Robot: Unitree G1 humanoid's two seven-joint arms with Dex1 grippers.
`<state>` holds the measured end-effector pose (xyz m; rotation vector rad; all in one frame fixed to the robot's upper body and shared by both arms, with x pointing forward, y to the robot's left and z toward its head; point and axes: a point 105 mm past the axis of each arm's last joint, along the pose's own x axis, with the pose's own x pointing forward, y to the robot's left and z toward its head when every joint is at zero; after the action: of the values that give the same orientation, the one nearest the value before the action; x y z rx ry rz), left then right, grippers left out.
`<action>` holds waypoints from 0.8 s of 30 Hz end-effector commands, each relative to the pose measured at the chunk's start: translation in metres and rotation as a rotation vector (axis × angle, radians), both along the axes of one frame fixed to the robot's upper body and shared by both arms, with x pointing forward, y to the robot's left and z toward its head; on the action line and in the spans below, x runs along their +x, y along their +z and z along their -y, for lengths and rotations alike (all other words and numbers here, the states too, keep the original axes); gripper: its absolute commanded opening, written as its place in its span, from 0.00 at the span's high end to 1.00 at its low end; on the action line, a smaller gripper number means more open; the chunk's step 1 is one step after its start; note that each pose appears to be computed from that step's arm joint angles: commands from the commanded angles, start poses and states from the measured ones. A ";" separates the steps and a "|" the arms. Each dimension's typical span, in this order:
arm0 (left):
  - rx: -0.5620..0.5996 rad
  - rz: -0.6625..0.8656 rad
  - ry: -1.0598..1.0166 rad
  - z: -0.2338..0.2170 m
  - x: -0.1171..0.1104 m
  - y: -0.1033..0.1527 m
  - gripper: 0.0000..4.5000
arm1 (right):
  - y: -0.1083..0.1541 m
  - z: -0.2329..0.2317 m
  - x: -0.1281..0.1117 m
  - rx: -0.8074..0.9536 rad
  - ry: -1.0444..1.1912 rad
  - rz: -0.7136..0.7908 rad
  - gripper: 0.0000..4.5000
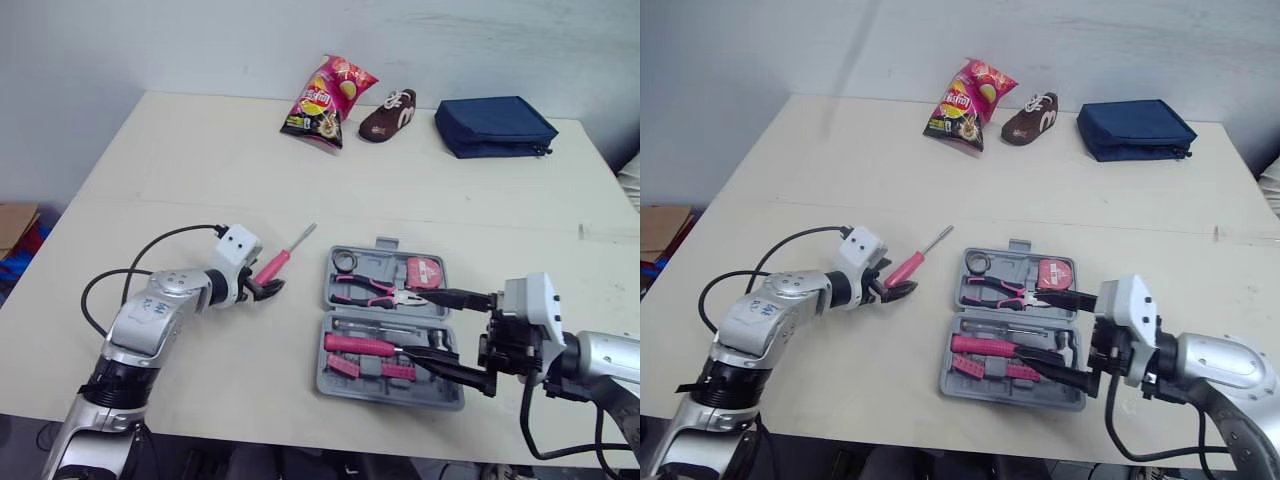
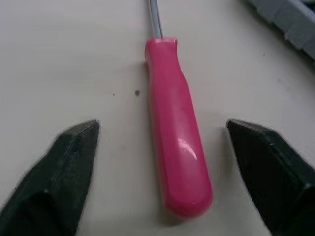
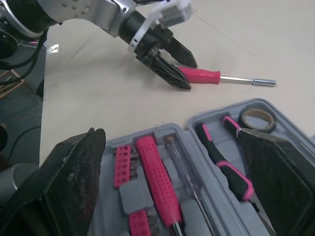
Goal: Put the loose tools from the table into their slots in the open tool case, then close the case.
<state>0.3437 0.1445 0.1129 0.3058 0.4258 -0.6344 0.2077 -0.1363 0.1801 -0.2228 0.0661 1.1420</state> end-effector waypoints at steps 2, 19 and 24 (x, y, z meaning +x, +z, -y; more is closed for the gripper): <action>0.030 0.024 -0.003 0.001 0.002 -0.006 0.59 | 0.004 -0.005 0.000 -0.001 -0.011 0.021 0.00; 0.025 0.005 -0.909 0.076 -0.113 0.049 0.87 | 0.004 0.034 -0.027 -0.241 0.006 -0.189 0.00; 0.079 -0.145 -1.044 0.093 -0.135 0.027 0.87 | 0.003 0.046 -0.035 -0.278 0.009 -0.258 0.00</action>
<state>0.2176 0.0592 0.1394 0.5154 0.4104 -1.6183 0.1756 -0.1811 0.1777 -0.3148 0.4528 1.1489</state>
